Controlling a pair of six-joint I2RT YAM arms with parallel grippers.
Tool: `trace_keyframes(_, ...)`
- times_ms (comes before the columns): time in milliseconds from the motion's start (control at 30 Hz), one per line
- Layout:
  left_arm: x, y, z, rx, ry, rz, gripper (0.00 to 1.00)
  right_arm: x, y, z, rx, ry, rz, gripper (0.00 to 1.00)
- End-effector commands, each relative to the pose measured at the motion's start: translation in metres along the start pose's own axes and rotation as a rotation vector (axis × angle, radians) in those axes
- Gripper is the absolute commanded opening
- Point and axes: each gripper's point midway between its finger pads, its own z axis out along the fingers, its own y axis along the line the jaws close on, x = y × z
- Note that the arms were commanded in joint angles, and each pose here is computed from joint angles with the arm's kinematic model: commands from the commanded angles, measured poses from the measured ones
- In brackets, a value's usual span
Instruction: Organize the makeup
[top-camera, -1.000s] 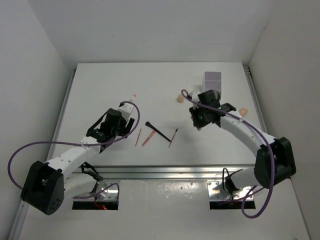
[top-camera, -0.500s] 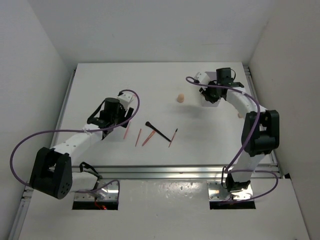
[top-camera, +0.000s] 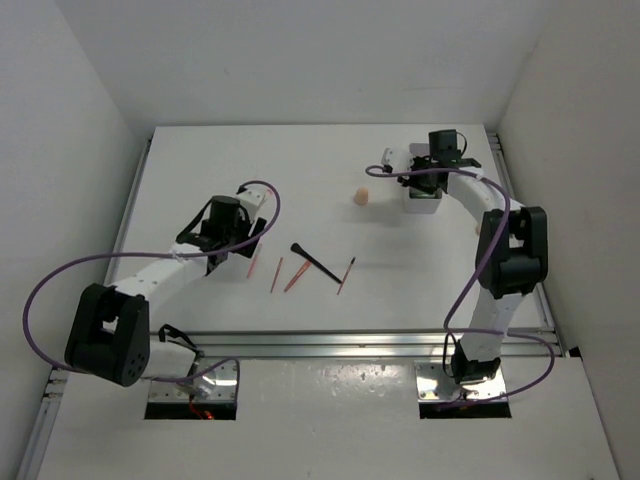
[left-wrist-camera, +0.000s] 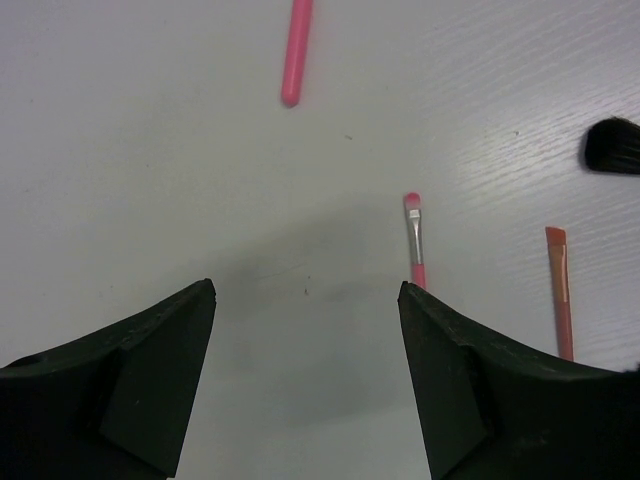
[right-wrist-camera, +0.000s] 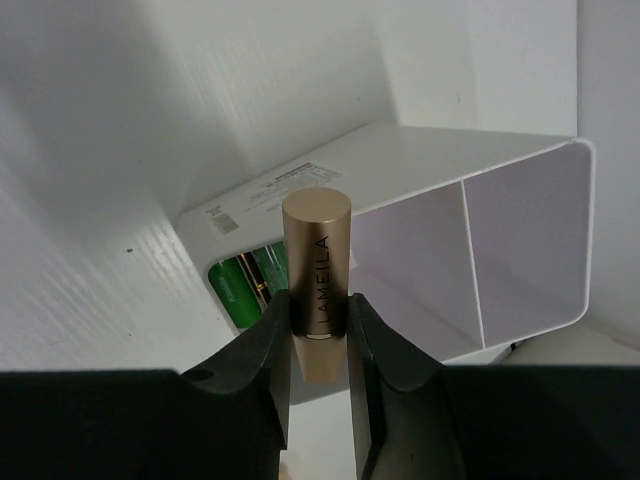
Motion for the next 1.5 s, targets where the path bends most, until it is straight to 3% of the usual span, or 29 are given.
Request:
trace_keyframes(0,-0.025,0.013,-0.001,-0.022,-0.055,-0.012,0.8,0.01,-0.022,-0.002,0.047,0.022,-0.062,0.0)
trace_keyframes(200,-0.028,0.017,0.003,-0.03,-0.051,-0.018,0.8,0.026,-0.012,-0.001,0.022,0.026,-0.015,0.02)
trace_keyframes(300,-0.025,0.014,0.005,-0.019,-0.043,-0.016,0.8,0.03,-0.01,-0.002,0.026,0.036,0.009,0.1)
trace_keyframes(333,-0.03,0.015,0.005,-0.021,-0.052,-0.018,0.8,0.027,-0.013,-0.003,0.035,0.029,0.014,0.19)
trace_keyframes(400,-0.026,0.018,0.007,-0.026,-0.04,-0.013,0.8,0.023,-0.012,-0.006,0.035,0.012,0.028,0.27)
trace_keyframes(433,-0.027,0.017,0.007,-0.017,-0.043,-0.013,0.81,0.024,-0.009,-0.005,0.029,0.014,0.042,0.37)
trace_keyframes(533,-0.028,0.018,0.009,-0.012,-0.043,-0.018,0.81,0.026,-0.011,-0.009,0.047,0.019,0.05,0.48)
trace_keyframes(767,-0.043,0.017,0.021,0.032,-0.056,-0.028,0.81,0.022,-0.02,-0.013,0.089,0.017,0.067,0.55)
trace_keyframes(900,-0.06,0.013,0.033,0.104,-0.061,-0.029,0.81,0.007,-0.042,-0.035,0.201,-0.044,0.226,0.65)
trace_keyframes(1033,-0.076,0.004,0.053,0.234,0.014,-0.067,0.74,-0.017,-0.044,-0.063,0.248,-0.15,0.421,0.77)
trace_keyframes(1067,-0.099,0.009,0.056,0.238,-0.017,-0.054,0.72,-0.021,-0.036,-0.062,0.228,-0.159,0.439,0.8)
trace_keyframes(1133,-0.082,0.003,0.081,0.265,0.083,-0.036,0.72,-0.031,-0.036,-0.076,0.237,-0.191,0.507,0.81)
trace_keyframes(1167,-0.102,0.006,0.087,0.246,0.066,-0.026,0.72,-0.032,-0.028,-0.075,0.222,-0.187,0.521,0.81)
trace_keyframes(1267,-0.096,0.011,0.123,0.221,0.13,0.001,0.64,-0.038,-0.016,-0.083,0.216,-0.191,0.554,0.81)
trace_keyframes(1467,-0.079,0.017,0.15,0.173,0.198,0.031,0.63,-0.045,0.0,-0.099,0.216,-0.212,0.591,0.81)
